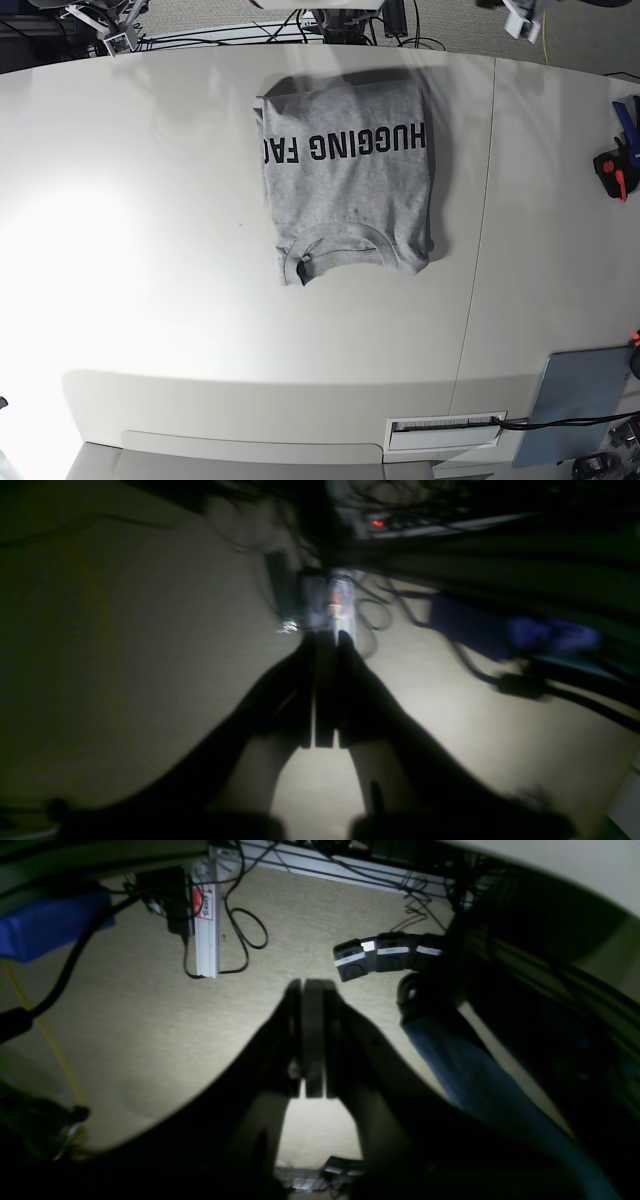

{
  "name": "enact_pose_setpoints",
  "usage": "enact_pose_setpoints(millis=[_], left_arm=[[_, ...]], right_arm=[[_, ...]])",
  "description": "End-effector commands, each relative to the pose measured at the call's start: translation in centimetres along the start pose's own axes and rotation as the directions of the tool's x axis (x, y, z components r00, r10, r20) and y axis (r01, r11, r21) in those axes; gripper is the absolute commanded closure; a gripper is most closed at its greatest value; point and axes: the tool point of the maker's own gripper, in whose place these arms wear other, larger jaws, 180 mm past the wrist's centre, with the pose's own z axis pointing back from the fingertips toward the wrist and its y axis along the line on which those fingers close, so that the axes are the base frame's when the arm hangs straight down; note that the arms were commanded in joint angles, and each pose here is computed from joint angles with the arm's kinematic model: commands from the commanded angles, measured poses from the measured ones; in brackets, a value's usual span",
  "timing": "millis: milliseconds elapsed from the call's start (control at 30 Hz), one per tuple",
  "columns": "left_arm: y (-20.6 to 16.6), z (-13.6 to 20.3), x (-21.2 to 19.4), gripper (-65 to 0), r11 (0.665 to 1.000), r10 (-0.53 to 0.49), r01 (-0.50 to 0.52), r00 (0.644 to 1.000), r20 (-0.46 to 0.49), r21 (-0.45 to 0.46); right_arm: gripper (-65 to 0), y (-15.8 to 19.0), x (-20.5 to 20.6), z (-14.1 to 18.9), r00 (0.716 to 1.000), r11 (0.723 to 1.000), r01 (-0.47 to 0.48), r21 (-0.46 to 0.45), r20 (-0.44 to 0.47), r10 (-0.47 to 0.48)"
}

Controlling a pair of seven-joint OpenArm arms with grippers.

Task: Fold the T-shirt properly

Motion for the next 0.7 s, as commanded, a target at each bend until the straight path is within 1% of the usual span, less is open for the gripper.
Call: enact_pose_setpoints(millis=[0,100,200,267,367,467,567,600,667], left_arm=[[-0.2,-0.1,-0.8,-0.2,1.0,0.01,-0.01,1.0,-0.014,-0.025],[-0.4,-1.9,-3.0,-0.2,0.996,0.038,-0.043,0.997,-0.067,-0.08],[-0.8,-4.3,-4.9,-0.2,0.987,0.048,-0.062,0.994,-0.097,-0.148],[-0.7,-6.0,-6.2,-0.2,0.983,0.056,-0.076,0.991,-0.124,-0.165],[0.1,-8.4,-7.7,-0.2,0.982,0.083,-0.106,0.986,-0.145,-0.159],[1.2,-10.9,-7.9,-0.2,0.982,0.108,-0.125,0.987,-0.121,-0.142],[1.9,-12.8,-7.9,-0.2,0.976,0.157,-0.174,0.979,-0.133,-0.131],[2.2,-13.3,-7.8,-0.2,0.973,0.174,-0.191,0.975,-0.14,-0.125],[2.5,-14.1,-7.4,-0.2,0.969,0.198,-0.217,0.969,-0.149,-0.121]], right_arm=[[0.0,-0.4,-1.2,-0.3,0.999,1.0,0.005,-0.003,-0.037,-0.005],[0.0,-1.2,-4.0,-3.0,0.989,0.997,0.08,0.006,-0.127,-0.079],[0.0,-1.9,-6.4,-6.1,0.965,0.985,0.171,0.018,-0.204,-0.164],[0.0,-1.8,-7.5,-8.2,0.951,0.976,0.212,0.047,-0.241,-0.194],[0.0,-1.4,-8.8,-11.0,0.928,0.958,0.27,0.097,-0.291,-0.232],[0.0,-1.4,-8.9,-13.4,0.917,0.937,0.318,0.141,-0.295,-0.267],[0.0,-1.6,-8.5,-15.3,0.905,0.916,0.367,0.164,-0.291,-0.311],[0.0,-1.8,-8.5,-15.9,0.901,0.913,0.376,0.16,-0.293,-0.32],[0.0,-2.2,-8.5,-16.9,0.906,0.92,0.364,0.141,-0.28,-0.316]])
